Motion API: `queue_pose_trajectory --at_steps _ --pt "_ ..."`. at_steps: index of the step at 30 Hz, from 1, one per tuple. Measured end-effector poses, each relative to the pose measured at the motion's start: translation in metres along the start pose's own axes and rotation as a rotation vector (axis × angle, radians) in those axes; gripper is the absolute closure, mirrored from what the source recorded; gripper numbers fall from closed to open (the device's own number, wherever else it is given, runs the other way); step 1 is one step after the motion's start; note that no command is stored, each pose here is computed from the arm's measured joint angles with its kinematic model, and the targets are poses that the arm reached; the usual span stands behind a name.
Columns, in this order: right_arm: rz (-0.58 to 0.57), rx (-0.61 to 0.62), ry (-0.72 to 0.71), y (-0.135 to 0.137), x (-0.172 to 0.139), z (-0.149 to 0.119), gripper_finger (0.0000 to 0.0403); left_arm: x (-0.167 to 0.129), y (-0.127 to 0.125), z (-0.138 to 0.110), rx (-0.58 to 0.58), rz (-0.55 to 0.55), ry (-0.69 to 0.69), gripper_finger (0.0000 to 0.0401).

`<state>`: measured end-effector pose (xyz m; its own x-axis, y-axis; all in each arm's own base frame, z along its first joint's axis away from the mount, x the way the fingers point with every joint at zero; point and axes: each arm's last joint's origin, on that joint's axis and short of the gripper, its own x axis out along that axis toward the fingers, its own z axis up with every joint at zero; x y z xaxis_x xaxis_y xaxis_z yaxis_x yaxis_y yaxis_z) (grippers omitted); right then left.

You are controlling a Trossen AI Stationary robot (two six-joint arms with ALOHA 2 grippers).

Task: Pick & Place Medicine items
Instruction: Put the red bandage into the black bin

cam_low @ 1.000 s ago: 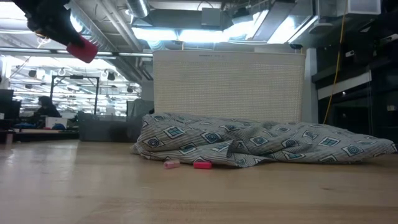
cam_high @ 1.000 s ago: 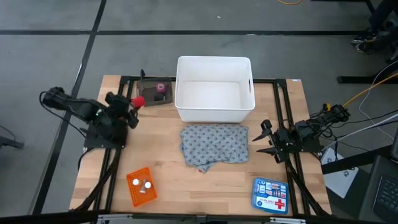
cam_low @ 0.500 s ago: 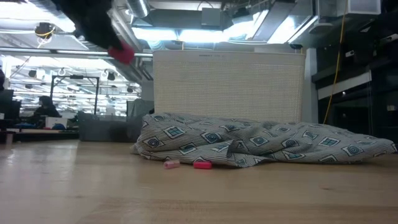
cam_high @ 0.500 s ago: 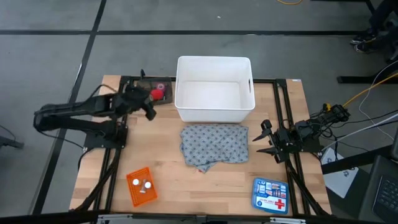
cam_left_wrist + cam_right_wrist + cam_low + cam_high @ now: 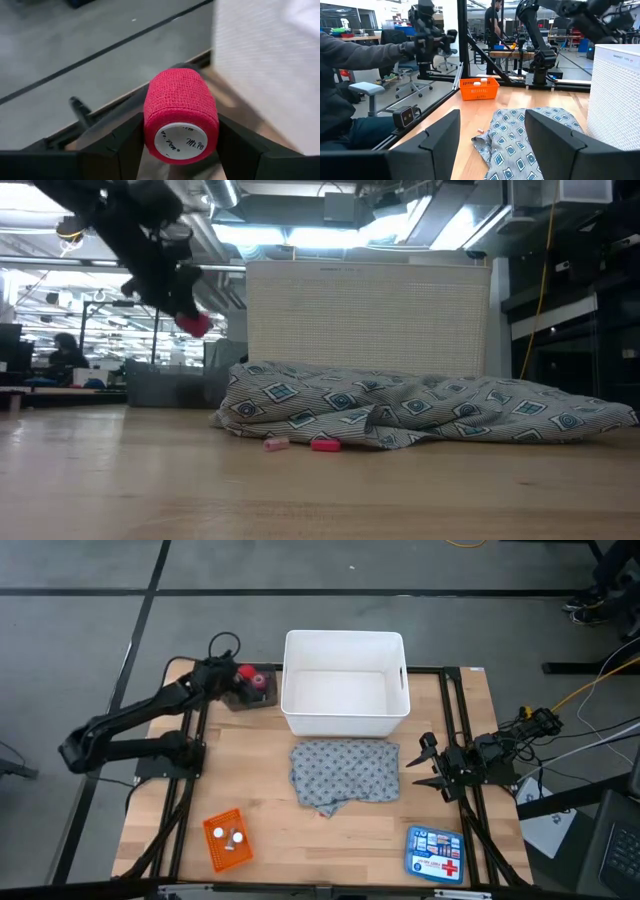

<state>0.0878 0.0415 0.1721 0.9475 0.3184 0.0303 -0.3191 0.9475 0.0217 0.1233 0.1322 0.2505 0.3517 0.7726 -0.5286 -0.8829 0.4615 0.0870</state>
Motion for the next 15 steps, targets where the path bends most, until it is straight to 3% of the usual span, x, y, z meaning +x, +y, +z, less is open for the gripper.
queue_pose_trajectory --at_steps 15 --pt "0.000 0.000 0.000 0.000 0.000 0.000 0.0179 0.060 0.040 -0.014 -0.069 0.099 0.134 0.0189"
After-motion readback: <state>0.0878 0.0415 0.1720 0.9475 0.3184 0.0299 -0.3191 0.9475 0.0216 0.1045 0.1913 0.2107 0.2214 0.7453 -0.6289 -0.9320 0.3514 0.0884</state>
